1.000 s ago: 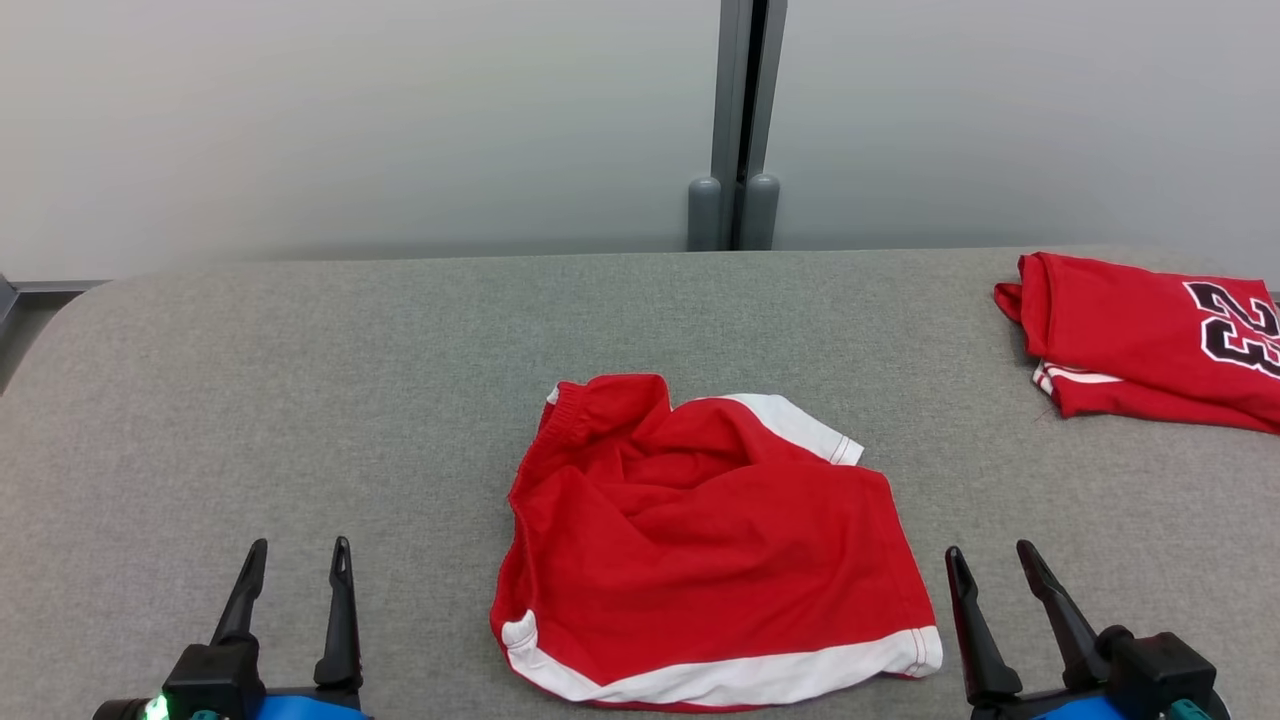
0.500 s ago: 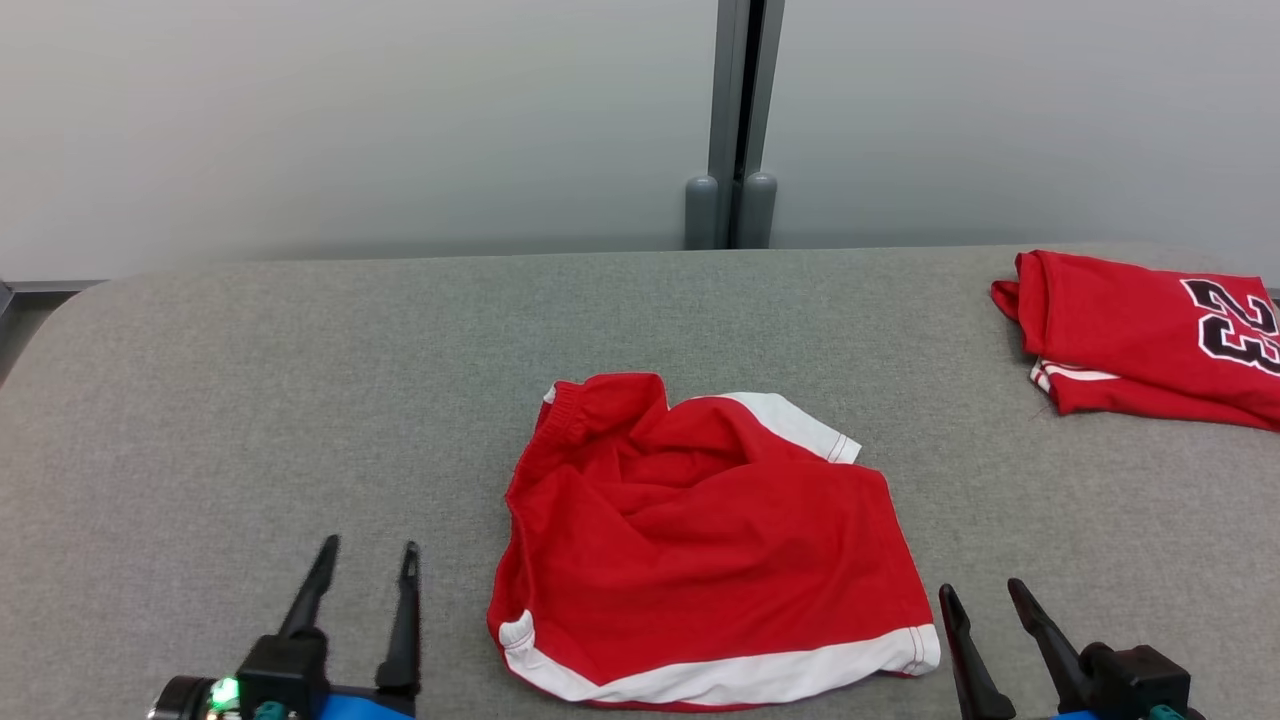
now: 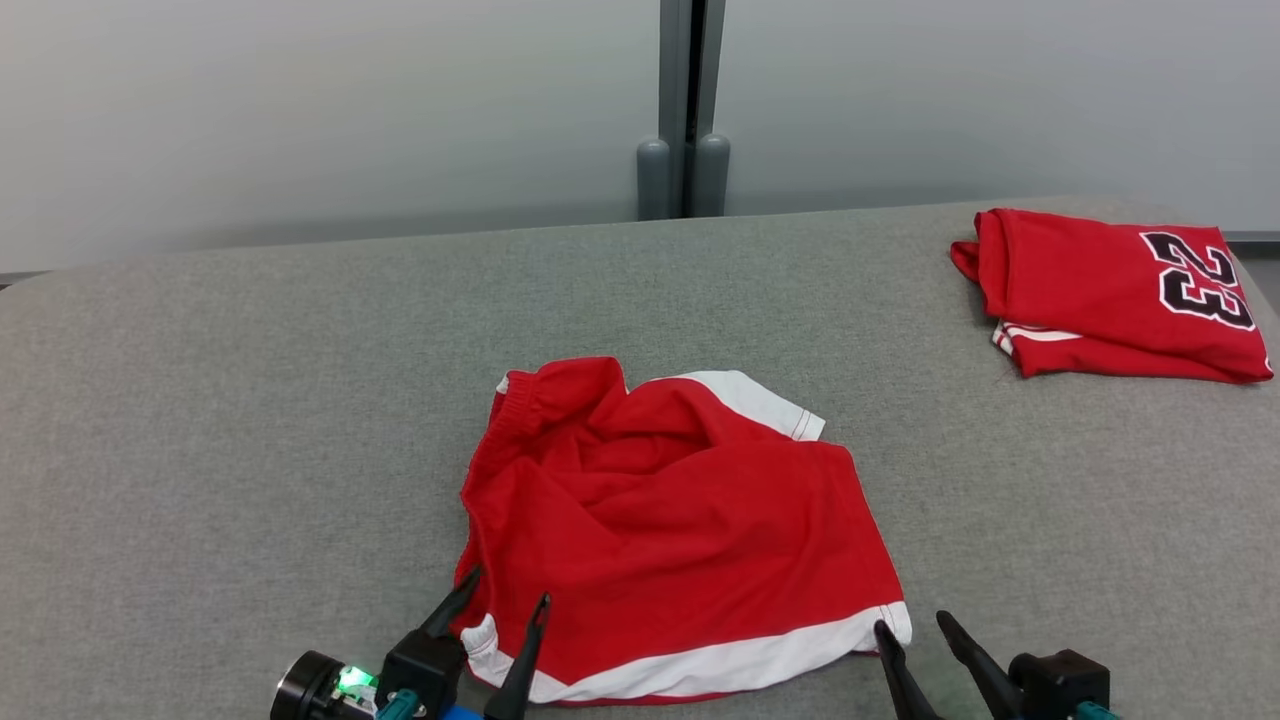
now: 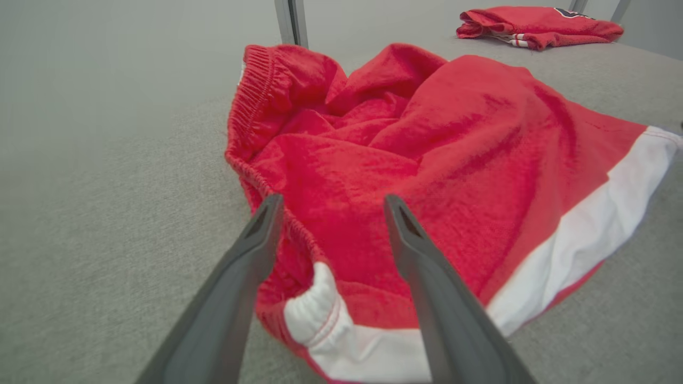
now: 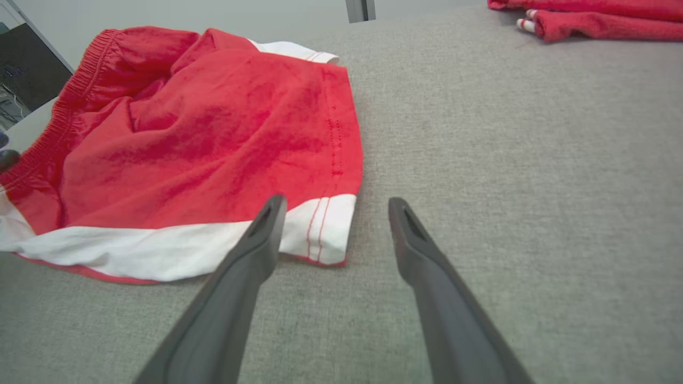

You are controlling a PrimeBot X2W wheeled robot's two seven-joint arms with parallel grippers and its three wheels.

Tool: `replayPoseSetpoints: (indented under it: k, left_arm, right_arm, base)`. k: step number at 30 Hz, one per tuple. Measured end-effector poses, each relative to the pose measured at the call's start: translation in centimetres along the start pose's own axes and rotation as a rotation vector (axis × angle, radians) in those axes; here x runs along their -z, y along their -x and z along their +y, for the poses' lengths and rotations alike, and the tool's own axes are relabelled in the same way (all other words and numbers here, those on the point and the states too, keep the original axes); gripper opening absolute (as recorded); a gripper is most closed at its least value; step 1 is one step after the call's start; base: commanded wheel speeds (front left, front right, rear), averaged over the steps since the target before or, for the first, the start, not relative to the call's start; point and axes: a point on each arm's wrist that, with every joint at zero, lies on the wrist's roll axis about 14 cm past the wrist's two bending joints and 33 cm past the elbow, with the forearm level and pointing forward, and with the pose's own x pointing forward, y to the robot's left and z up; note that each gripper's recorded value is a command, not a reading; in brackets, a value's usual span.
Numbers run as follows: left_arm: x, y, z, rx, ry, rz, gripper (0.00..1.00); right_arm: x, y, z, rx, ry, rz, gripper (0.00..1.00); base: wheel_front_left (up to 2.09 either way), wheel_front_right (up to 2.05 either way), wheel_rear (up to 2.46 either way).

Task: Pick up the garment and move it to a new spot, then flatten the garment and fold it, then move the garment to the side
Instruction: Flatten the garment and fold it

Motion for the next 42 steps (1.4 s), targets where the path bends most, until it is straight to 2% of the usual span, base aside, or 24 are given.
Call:
replayPoseSetpoints:
  k: [9, 18, 31, 32, 33, 34, 35, 38, 42]
  left_arm:
    - [3.6, 0.1, -0.6, 0.053, 0.004, 0.138, 1.00]
    - [4.9, 1.2, -0.5, 0.047, 0.039, 0.187, 1.00]
    - [5.7, 2.0, -2.5, 0.076, 0.123, 0.240, 1.00]
    - [5.7, 2.0, -2.7, 0.082, 0.127, 0.246, 0.86]
    - [5.7, 2.0, -2.7, 0.082, 0.127, 0.246, 0.52]
    - [5.8, 1.8, -2.9, 0.091, 0.139, 0.261, 0.10]
    - [5.8, 1.7, -3.1, 0.095, 0.145, 0.261, 0.00]
    - [5.6, 1.6, -3.4, 0.102, 0.164, 0.259, 0.00]
    - [3.6, 0.8, -3.0, 0.087, 0.231, 0.179, 0.00]
  right_arm:
    - [1.9, -0.8, 0.3, -0.028, -0.024, 0.071, 1.00]
    - [2.3, -1.8, 1.8, -0.092, -0.037, 0.093, 1.00]
    - [2.2, -2.4, 3.0, -0.175, 0.053, 0.110, 1.00]
    - [2.3, -2.5, 3.2, -0.184, 0.056, 0.113, 0.98]
    - [2.3, -2.5, 3.2, -0.184, 0.056, 0.113, 0.18]
    - [2.4, -2.6, 3.6, -0.199, 0.056, 0.124, 0.00]
    - [2.5, -2.7, 3.9, -0.208, 0.060, 0.128, 0.00]
    - [2.2, -3.0, 4.4, -0.226, 0.069, 0.122, 0.00]
    - [-0.3, -4.1, 4.7, -0.243, 0.071, 0.057, 0.00]
  base:
    - [0.00, 0.00, 0.00]
    - [0.00, 0.00, 0.00]
    - [0.00, 0.00, 0.00]
    - [0.00, 0.00, 0.00]
    - [0.00, 0.00, 0.00]
    - [0.00, 0.00, 0.00]
    - [0.00, 0.00, 0.00]
    - [0.00, 0.00, 0.00]
    - [0.00, 0.00, 0.00]
